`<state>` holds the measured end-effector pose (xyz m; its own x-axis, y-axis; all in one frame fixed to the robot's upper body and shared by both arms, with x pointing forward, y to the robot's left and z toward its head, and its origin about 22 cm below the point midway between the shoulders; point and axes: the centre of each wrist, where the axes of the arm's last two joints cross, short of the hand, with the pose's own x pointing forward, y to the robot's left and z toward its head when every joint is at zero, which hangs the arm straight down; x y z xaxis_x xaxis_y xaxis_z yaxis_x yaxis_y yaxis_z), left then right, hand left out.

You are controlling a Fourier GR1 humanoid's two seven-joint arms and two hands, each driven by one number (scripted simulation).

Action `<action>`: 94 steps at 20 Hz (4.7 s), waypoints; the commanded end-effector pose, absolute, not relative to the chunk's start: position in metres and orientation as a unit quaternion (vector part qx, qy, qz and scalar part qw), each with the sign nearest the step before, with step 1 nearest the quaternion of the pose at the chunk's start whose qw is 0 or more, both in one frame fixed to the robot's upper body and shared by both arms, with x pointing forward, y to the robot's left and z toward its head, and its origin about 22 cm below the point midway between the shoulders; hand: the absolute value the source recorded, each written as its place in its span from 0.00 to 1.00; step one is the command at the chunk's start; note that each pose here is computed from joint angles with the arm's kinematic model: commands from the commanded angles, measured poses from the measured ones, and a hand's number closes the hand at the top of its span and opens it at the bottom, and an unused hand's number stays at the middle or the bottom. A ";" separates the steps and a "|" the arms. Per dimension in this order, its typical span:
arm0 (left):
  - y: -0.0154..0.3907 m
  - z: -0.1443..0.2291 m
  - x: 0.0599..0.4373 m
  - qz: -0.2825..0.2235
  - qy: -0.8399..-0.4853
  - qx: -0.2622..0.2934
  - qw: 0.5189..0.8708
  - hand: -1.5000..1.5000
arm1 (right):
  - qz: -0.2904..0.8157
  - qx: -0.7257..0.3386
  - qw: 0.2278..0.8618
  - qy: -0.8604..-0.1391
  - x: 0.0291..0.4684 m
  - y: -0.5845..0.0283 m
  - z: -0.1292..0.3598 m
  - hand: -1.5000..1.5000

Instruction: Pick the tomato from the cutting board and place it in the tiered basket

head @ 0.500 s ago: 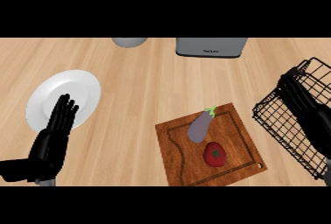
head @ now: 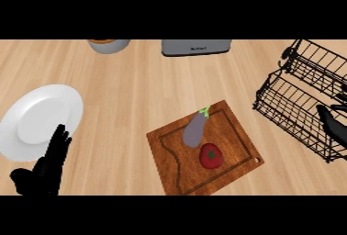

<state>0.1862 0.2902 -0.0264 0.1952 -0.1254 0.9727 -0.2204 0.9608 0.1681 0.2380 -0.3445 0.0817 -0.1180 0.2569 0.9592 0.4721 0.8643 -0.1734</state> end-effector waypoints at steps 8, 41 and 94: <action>0.268 -0.053 0.197 0.010 -0.596 0.144 0.790 0.50 | -0.255 -0.364 0.565 -0.695 0.130 -0.256 0.059 0.00; 0.221 -0.049 0.221 -0.031 -0.611 0.102 0.785 0.50 | 0.131 -0.522 0.795 -0.281 0.122 -0.173 0.072 0.00; 0.264 -0.051 0.217 -0.010 -0.601 0.112 0.791 0.50 | 0.212 -0.423 0.860 -0.192 0.236 -0.103 0.004 1.00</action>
<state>0.2183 0.2511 -0.0503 0.2643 -0.1559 0.9518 -0.1176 0.9743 0.1923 0.2371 -0.1276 0.0067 0.7326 0.6509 0.1992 -0.2345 0.5160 -0.8239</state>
